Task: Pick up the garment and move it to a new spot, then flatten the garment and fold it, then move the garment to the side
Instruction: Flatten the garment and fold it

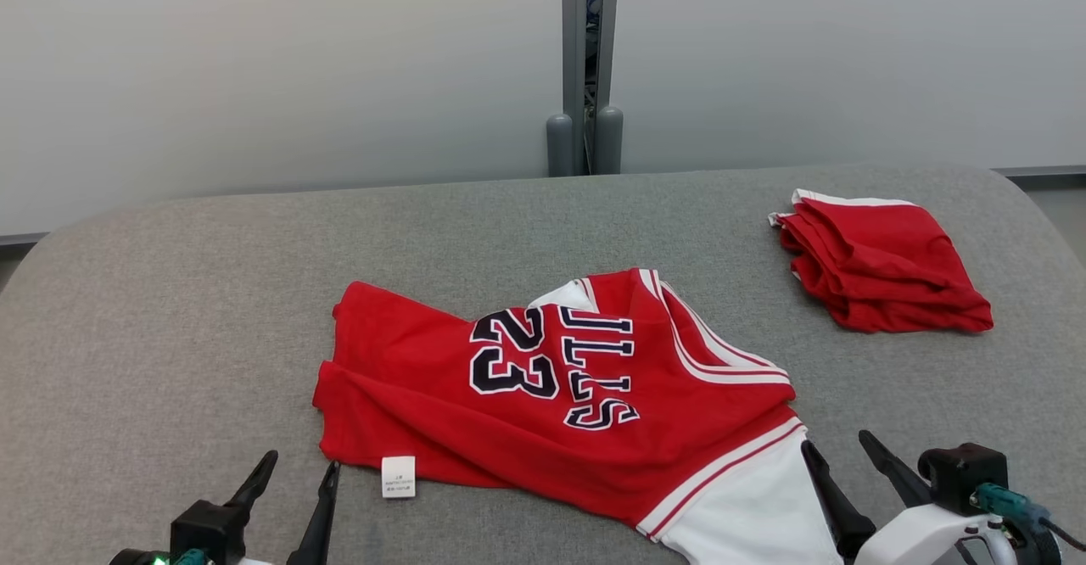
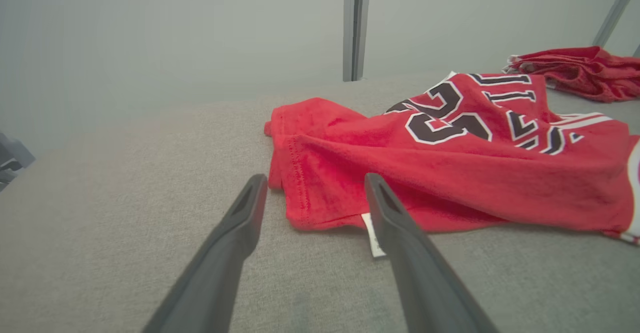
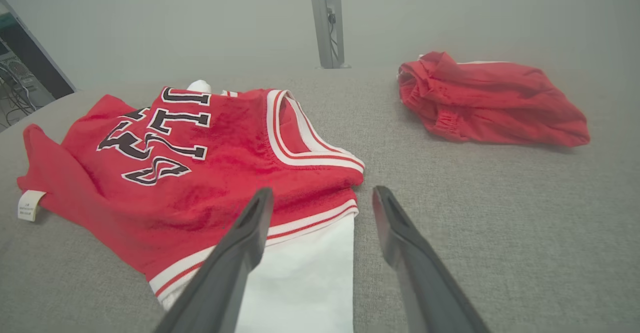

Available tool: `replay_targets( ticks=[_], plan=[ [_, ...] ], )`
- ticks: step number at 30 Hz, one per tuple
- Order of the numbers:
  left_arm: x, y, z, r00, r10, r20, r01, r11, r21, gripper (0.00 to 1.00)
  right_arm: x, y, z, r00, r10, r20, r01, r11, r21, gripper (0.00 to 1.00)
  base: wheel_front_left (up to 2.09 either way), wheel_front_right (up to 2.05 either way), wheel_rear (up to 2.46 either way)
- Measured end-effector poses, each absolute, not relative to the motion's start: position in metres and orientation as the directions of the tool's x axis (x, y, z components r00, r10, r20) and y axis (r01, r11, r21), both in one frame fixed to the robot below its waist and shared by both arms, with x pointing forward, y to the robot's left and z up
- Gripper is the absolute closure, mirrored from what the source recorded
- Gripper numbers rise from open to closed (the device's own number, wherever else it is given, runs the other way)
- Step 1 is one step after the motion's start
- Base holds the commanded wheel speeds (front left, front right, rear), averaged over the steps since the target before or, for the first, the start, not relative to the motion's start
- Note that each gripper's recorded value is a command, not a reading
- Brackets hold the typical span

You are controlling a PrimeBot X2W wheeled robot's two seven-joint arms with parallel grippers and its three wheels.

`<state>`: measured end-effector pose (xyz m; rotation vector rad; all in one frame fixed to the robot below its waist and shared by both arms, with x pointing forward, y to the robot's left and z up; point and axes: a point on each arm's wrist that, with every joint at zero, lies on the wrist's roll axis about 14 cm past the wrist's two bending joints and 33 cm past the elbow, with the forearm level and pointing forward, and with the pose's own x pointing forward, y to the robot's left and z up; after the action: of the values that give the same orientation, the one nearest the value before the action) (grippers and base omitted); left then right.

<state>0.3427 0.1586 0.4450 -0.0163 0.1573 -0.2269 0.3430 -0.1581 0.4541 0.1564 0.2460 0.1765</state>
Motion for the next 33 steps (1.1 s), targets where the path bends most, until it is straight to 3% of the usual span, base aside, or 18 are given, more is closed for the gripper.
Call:
replay_targets(
  ticks=[19, 33],
  plan=[
    [0.395, 0.15, 0.377, 0.866, -0.323, -0.381, 0.321, 0.944, -0.071, 0.0, 0.329, -0.159, 0.389, 0.831, 0.221, -0.511, -0.131, 0.97, 0.206, 0.0, 0.0, 0.0, 0.0],
    [0.394, 0.149, 0.351, 0.824, -0.325, -0.465, 0.305, 0.945, -0.121, 0.0, 0.304, -0.152, 0.366, 0.724, 0.259, -0.639, -0.127, 0.961, 0.246, 0.0, 0.0, 0.0, 0.0]
  ],
)
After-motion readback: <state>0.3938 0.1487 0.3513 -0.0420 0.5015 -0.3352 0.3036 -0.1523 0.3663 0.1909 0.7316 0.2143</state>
